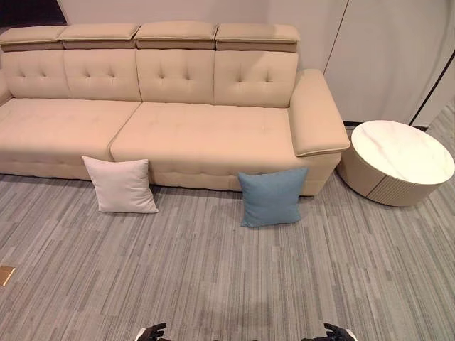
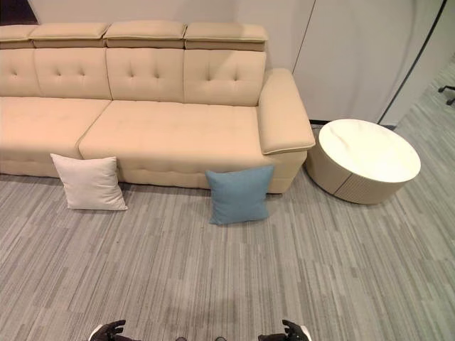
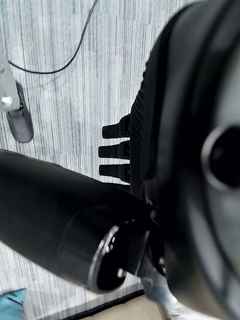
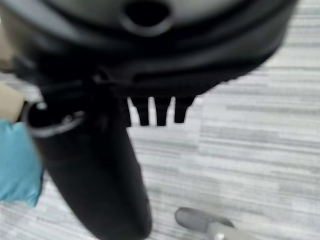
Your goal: Pick up all the scattered cushions and arrange them neatly on the sofa.
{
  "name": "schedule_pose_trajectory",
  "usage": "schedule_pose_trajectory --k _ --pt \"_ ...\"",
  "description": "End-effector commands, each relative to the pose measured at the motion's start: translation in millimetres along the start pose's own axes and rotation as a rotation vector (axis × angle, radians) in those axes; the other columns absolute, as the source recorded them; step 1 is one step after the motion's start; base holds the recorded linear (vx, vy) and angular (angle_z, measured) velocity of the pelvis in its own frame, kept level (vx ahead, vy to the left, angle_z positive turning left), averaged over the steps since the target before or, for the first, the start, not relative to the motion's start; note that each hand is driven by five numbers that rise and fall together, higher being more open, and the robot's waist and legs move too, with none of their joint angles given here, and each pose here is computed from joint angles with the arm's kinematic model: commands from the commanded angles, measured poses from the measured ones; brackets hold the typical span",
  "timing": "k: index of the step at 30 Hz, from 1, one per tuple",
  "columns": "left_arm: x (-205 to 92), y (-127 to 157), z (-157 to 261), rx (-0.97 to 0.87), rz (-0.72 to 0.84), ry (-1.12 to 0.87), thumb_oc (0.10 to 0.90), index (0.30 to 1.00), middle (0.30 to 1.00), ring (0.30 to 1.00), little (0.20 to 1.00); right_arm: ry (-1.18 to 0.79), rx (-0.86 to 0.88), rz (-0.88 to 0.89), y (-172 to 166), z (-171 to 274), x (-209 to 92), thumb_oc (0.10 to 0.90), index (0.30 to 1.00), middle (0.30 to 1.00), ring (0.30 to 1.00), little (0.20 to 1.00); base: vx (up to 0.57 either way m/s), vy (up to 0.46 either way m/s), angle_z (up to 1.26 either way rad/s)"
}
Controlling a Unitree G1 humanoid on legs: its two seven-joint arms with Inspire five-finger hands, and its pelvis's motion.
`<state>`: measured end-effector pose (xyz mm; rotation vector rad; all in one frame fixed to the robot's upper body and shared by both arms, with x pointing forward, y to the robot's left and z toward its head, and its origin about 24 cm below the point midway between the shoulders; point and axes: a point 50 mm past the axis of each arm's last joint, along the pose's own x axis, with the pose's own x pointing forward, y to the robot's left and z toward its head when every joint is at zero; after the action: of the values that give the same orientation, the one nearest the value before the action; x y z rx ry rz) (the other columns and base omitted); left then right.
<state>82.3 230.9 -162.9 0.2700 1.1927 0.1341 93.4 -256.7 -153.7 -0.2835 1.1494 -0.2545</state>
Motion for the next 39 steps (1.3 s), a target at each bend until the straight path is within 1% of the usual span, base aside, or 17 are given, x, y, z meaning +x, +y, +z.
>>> schedule_pose_trajectory --k 1,7,15,30,35,39 --pt "2.7 0.7 9.4 0.040 0.021 -0.013 0.800 0.900 0.900 0.900 0.900 -0.027 -0.049 -0.021 -4.0 7.4 1.7 0.800 0.900 0.900 0.900 0.900 0.00 0.000 0.00" --pt "2.5 0.7 8.3 0.020 0.028 -0.009 0.800 0.900 0.900 0.900 0.900 -0.028 -0.051 -0.015 -1.3 7.6 1.5 0.800 0.900 0.900 0.900 0.900 0.01 0.003 0.00" --pt "2.7 -0.2 8.8 0.054 0.024 -0.007 0.800 0.900 0.900 0.900 0.900 -0.050 -0.075 -0.005 2.2 14.9 2.1 0.800 0.900 0.900 0.900 0.900 0.00 0.010 -0.04" --pt "3.6 -0.9 15.4 0.120 0.019 -0.028 0.800 0.900 0.900 0.900 0.900 -0.048 -0.096 -0.005 3.4 13.9 1.9 0.800 0.900 0.900 0.900 0.900 0.00 0.004 -0.08" --pt "5.6 6.6 29.9 0.102 0.042 -0.067 0.800 0.900 0.900 0.900 0.900 -0.071 -0.121 0.007 6.8 22.1 2.7 0.800 0.900 0.900 0.900 0.900 -0.04 -0.084 -0.55" --pt "6.5 7.6 38.6 0.100 0.046 -0.089 0.800 0.900 0.900 0.900 0.900 -0.064 -0.113 0.007 6.3 20.1 2.6 0.800 0.900 0.900 0.900 0.900 0.04 -0.128 -0.02"
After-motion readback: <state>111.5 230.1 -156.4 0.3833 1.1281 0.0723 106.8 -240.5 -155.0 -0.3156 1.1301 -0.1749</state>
